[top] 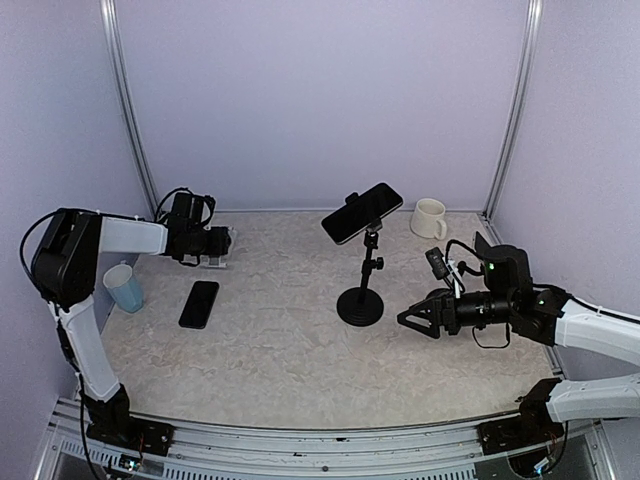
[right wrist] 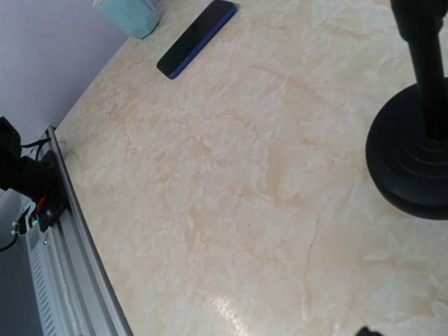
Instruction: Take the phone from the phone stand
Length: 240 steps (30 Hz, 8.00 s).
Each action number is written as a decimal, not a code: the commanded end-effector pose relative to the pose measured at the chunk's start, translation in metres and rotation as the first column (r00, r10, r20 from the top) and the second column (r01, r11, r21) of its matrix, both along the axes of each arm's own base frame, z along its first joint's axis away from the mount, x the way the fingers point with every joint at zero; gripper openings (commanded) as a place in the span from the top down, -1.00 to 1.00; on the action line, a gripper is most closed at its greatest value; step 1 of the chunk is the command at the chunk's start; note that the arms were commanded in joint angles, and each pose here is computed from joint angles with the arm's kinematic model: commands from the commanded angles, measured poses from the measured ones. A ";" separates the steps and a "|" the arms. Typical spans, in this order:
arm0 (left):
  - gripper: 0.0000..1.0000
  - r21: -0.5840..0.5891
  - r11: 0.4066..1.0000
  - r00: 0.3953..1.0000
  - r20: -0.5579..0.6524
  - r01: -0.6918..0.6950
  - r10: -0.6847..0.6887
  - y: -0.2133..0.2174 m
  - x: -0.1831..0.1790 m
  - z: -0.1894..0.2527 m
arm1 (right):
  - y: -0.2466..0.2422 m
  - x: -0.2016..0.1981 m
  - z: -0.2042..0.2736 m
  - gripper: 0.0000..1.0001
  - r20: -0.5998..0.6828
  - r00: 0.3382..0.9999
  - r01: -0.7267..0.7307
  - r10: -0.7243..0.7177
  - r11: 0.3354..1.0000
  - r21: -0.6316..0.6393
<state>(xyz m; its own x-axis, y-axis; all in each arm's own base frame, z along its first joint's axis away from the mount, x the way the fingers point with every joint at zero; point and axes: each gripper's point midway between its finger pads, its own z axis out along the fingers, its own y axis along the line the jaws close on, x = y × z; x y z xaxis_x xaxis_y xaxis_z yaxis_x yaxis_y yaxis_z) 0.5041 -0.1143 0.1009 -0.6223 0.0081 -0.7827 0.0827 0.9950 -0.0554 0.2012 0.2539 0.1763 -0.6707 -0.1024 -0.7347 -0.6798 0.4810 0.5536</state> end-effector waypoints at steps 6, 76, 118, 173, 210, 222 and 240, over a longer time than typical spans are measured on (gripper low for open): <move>0.03 0.002 0.998 0.998 0.001 -0.055 0.055 0.027 0.025 -0.012 | 0.003 -0.001 0.009 -0.63 0.013 1.000 -0.004 0.004 1.000 0.012; -0.98 -0.051 0.973 0.830 0.533 0.225 -0.164 -0.098 -0.123 0.210 | 0.042 0.084 0.136 -0.51 -0.170 0.915 0.399 -0.365 0.880 0.259; -0.98 -0.032 0.967 0.814 0.546 0.255 -0.196 -0.102 -0.144 0.215 | 0.058 0.111 0.106 0.51 -0.245 0.873 0.470 -0.421 0.859 0.202; -0.46 0.147 0.686 0.629 0.300 0.713 -0.717 -0.317 -0.167 0.177 | 0.087 0.087 0.116 1.00 -0.065 0.986 0.163 -0.153 0.968 0.193; 0.52 -0.072 0.953 0.919 0.294 0.294 -0.262 -0.180 -0.117 0.183 | 0.086 0.055 0.099 1.00 -0.168 0.985 0.078 -0.047 0.980 0.182; 0.65 -0.103 0.938 0.911 0.293 0.332 -0.290 -0.169 -0.112 0.182 | 0.077 0.052 0.094 1.00 -0.168 0.984 0.081 -0.052 0.982 0.172; 0.68 -0.187 0.522 0.546 0.440 0.832 -0.713 -0.311 -0.231 0.226 | 0.085 0.077 0.099 1.00 -0.157 0.980 0.148 -0.119 0.970 0.190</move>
<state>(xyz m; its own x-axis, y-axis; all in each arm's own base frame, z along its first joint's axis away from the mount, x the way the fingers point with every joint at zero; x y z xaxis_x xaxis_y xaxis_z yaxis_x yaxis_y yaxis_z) 0.2720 -0.4202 0.2654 -0.3450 0.2325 -0.9093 0.8670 0.4500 -0.2139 0.2745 0.3458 0.2869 -0.7423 0.1394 -0.6554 -0.5697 0.3837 0.7268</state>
